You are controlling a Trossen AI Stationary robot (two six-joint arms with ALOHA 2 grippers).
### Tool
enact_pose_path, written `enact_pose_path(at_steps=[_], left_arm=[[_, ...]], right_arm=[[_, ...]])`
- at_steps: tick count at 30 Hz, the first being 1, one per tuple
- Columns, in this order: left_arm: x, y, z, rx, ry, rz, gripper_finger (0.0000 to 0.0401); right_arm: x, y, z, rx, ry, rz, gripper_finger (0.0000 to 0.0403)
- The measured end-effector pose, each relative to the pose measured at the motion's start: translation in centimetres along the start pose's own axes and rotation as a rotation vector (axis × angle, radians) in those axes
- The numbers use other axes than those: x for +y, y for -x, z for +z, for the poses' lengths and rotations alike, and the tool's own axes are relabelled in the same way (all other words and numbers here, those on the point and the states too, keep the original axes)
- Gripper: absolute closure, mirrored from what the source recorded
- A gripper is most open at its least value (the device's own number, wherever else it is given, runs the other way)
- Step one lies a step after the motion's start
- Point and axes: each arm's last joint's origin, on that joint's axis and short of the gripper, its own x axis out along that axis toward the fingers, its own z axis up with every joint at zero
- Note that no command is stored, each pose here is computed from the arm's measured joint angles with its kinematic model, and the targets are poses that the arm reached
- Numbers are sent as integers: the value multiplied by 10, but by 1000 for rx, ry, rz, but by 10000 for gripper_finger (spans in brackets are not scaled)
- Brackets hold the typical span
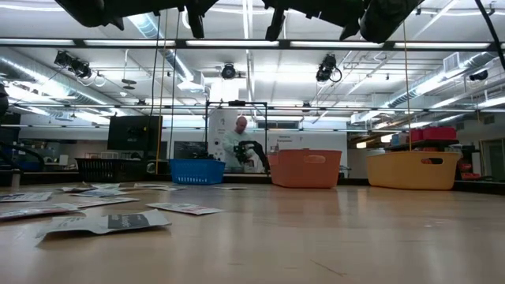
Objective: Pick & Place First Aid Supplies
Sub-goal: Put the alcohol pad into the black bin
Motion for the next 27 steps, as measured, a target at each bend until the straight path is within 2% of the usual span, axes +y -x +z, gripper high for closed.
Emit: enact_pose_path(at_steps=[11,15,19,27], left_arm=[[0,0,0,1,17,1,368],[0,0,0,1,3,1,395],[0,0,0,2,-11,1,395],[1,0,-3,25,-11,9,398]], right_arm=[[0,0,0,1,18,1,399],[0,0,0,0,19,-1,385],[0,0,1,-9,20,4,345],[-1,0,5,-95,42,-77,213]])
